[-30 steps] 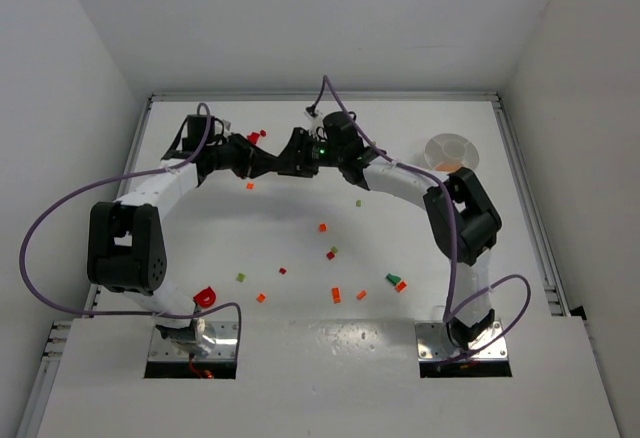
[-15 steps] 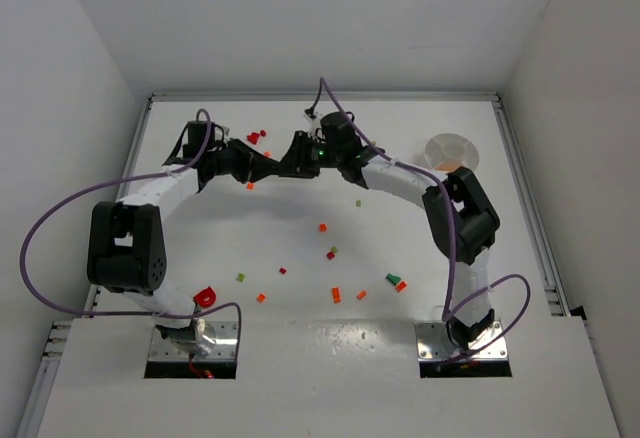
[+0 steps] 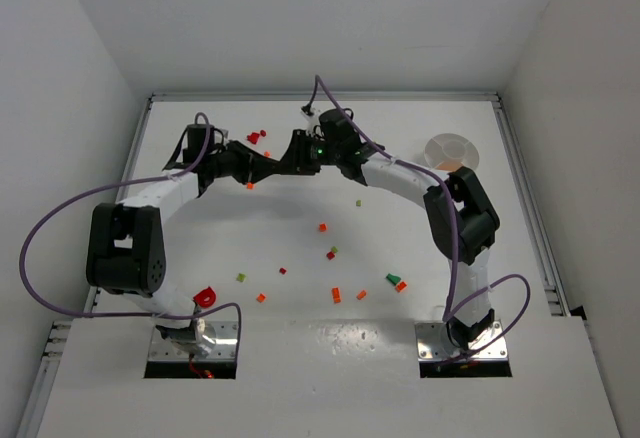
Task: Sort the legos into containers by color
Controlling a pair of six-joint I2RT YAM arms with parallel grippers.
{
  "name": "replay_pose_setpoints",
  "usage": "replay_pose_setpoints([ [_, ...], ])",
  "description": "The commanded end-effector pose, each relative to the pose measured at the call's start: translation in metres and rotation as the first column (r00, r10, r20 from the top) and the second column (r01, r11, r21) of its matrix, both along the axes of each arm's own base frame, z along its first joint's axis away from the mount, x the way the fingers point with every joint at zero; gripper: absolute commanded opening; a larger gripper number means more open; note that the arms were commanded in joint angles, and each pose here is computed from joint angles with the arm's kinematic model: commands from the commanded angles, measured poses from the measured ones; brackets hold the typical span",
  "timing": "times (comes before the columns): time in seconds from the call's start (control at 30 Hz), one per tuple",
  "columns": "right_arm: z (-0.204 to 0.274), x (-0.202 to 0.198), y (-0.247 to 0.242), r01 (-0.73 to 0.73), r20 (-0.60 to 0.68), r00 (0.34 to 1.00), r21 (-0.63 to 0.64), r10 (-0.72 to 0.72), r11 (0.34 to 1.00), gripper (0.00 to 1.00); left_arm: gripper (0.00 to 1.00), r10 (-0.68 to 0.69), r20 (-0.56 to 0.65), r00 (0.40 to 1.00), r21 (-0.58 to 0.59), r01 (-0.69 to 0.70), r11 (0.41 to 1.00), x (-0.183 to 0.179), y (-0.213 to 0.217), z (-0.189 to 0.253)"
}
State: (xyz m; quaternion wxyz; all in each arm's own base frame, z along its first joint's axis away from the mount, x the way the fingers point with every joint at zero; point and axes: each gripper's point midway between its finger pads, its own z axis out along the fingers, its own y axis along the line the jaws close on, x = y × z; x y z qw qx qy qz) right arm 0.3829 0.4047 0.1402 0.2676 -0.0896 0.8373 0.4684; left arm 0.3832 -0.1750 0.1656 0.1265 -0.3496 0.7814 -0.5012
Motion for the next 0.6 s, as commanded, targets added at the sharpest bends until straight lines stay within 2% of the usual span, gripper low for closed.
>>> replay_pose_setpoints([
  [0.0,0.049,0.054,-0.012,0.111,0.232,0.966,0.033,-0.116,0.993,0.27,0.0,-0.088,-0.024,0.996,-0.085,0.086,0.993,-0.028,-0.015,0.016],
  [0.2,0.061,0.063,-0.011,0.126,0.318,0.941,-0.004,-0.118,0.992,0.21,0.0,-0.084,-0.054,0.995,-0.09,0.079,0.993,-0.033,-0.015,0.006],
  [0.37,0.063,0.067,-0.008,0.129,0.359,0.926,-0.019,-0.114,0.991,0.08,0.0,-0.086,-0.078,0.993,-0.114,0.077,0.99,-0.036,-0.019,0.002],
  [0.4,0.065,0.068,-0.008,0.126,0.367,0.924,-0.026,-0.108,0.992,0.03,0.03,-0.086,-0.078,0.993,-0.114,0.077,0.99,-0.036,-0.019,0.002],
  [0.43,0.065,0.068,-0.009,0.122,0.379,0.92,-0.034,-0.1,0.992,0.01,0.21,-0.086,-0.087,0.992,-0.114,0.076,0.991,-0.038,-0.019,-0.002],
  [0.5,0.062,0.069,-0.01,0.127,0.385,0.918,-0.05,-0.098,0.991,0.0,0.28,-0.086,-0.088,0.992,-0.114,0.076,0.991,-0.038,-0.019,-0.002],
  [0.57,0.065,0.068,-0.012,0.123,0.395,0.914,-0.058,-0.091,0.991,0.0,0.42,-0.079,-0.087,0.993,-0.108,0.069,0.992,-0.037,-0.018,-0.003],
])
